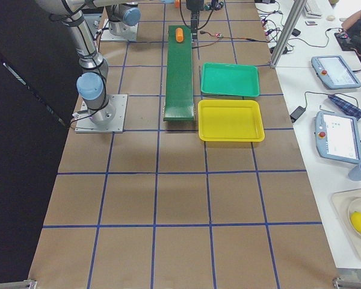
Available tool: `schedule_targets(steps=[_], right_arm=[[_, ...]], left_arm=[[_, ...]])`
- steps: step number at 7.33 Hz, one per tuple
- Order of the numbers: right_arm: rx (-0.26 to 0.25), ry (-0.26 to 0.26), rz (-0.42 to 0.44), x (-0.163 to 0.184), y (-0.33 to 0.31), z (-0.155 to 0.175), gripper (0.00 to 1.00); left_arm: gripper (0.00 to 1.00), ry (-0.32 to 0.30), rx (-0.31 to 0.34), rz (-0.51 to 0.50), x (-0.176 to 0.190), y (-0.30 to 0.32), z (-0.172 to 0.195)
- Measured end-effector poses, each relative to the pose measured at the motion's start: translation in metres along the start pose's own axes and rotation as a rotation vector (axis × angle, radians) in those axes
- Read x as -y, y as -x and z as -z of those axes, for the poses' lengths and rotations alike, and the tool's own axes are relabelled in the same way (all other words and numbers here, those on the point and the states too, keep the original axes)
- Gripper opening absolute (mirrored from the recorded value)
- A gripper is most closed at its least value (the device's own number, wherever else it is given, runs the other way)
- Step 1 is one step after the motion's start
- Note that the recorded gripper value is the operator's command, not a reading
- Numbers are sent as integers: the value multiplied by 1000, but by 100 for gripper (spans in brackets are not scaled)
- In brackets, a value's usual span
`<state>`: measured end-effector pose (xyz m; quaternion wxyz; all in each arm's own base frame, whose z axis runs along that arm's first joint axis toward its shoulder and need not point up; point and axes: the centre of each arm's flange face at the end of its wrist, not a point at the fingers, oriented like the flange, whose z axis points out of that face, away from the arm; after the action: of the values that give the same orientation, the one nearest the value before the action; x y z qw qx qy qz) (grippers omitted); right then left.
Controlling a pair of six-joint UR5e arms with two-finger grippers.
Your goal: Sort buttons by color to trays
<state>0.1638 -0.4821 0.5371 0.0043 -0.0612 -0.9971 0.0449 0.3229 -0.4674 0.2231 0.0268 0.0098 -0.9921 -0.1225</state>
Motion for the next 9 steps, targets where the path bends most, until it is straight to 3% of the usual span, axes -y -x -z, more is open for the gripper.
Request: schedule_targets(steps=[3,5,7,8,9], right_arm=[[0,1,0,0,0,0,100],[0,0,0,0,0,0,100],[0,0,0,0,0,0,100],[0,1,0,0,0,0,100],[0,0,0,0,0,0,100]], left_arm=[[100,-11,51,-45,-3,4,-28],[95,-4,44,-60,-1,5,-36],[23,-9,42,-85,3,7,-46],[13,-16,52,-109,4,6,-42],[13,-23,61,-130,3,0,-31]])
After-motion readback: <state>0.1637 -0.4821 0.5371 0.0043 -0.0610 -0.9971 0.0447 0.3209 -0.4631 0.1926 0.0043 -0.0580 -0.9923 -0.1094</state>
